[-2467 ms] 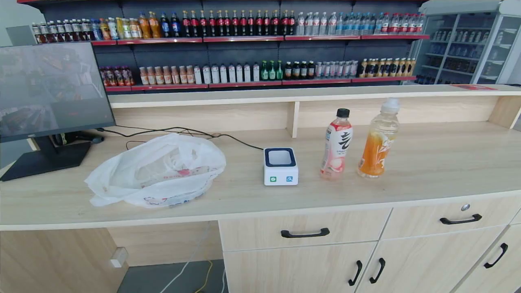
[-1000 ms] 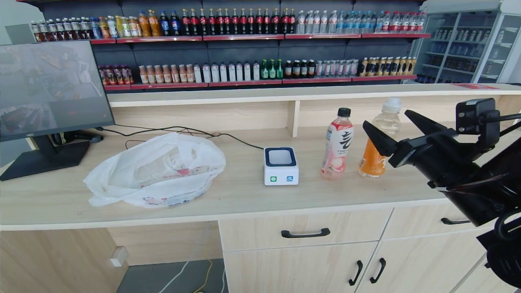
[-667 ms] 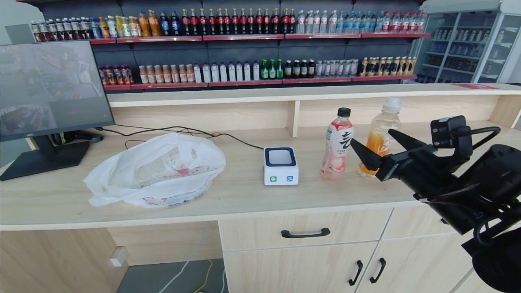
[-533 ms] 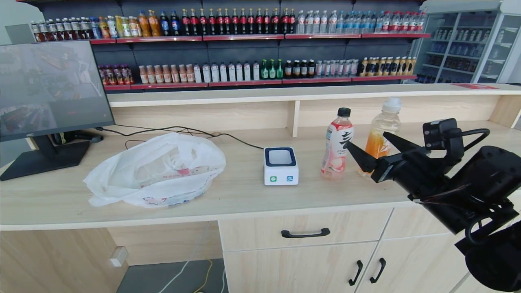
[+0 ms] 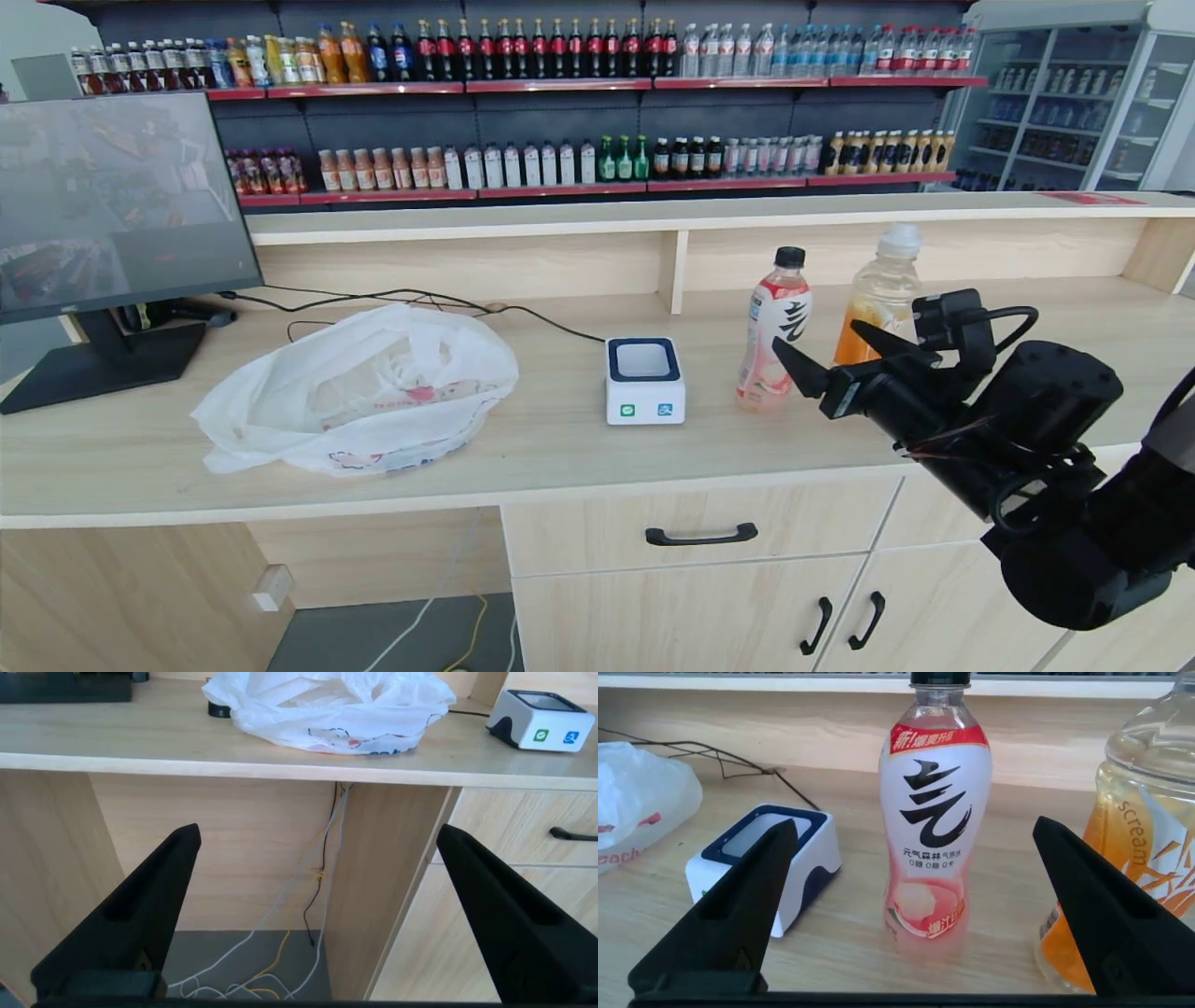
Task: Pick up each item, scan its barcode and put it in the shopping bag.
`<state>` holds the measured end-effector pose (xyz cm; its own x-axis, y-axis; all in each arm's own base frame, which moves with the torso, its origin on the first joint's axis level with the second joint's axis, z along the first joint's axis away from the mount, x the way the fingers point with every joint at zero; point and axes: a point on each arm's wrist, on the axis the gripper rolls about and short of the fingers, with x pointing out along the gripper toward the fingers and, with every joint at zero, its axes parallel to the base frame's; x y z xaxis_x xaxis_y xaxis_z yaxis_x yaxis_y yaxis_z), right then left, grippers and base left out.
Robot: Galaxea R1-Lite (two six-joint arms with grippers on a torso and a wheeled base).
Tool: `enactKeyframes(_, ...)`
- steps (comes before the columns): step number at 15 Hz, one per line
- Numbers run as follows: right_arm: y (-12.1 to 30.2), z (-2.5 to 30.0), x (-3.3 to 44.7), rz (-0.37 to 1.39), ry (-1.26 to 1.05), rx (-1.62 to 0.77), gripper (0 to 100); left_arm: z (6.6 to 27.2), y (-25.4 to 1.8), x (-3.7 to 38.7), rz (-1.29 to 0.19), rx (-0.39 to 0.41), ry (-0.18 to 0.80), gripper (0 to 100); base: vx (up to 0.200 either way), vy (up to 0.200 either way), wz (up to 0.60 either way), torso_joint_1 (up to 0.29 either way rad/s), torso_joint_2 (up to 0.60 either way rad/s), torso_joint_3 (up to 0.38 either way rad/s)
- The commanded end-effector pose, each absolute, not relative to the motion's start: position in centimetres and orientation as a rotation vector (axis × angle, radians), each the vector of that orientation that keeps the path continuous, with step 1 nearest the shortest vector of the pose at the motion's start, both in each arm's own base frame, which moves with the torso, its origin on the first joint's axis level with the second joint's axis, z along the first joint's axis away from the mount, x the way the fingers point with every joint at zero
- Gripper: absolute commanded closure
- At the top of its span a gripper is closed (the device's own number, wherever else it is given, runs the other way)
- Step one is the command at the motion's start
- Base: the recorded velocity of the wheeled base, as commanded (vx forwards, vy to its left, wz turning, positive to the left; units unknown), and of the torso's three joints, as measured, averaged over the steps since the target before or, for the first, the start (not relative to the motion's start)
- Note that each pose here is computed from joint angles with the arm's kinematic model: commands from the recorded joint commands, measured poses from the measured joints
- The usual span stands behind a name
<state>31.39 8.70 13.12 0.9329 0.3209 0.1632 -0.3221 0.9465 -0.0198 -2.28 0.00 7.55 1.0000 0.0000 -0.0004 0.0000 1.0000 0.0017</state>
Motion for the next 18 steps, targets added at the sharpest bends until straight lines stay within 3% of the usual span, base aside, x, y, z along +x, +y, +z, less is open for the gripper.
enactKeyframes(1,9.0,12.3,32.3,0.318,-0.151,0.013,0,7.5,0.0,-2.3,0.000,0.002,0.000,0,0.000,0.000,0.00,0.000,0.00,0.000)
enactKeyframes(18,11.4,9.0,36.9,0.231,-0.143,0.073,0,7.5,0.0,-2.3,0.000,0.002,0.000,0,0.000,0.000,0.00,0.000,0.00,0.000)
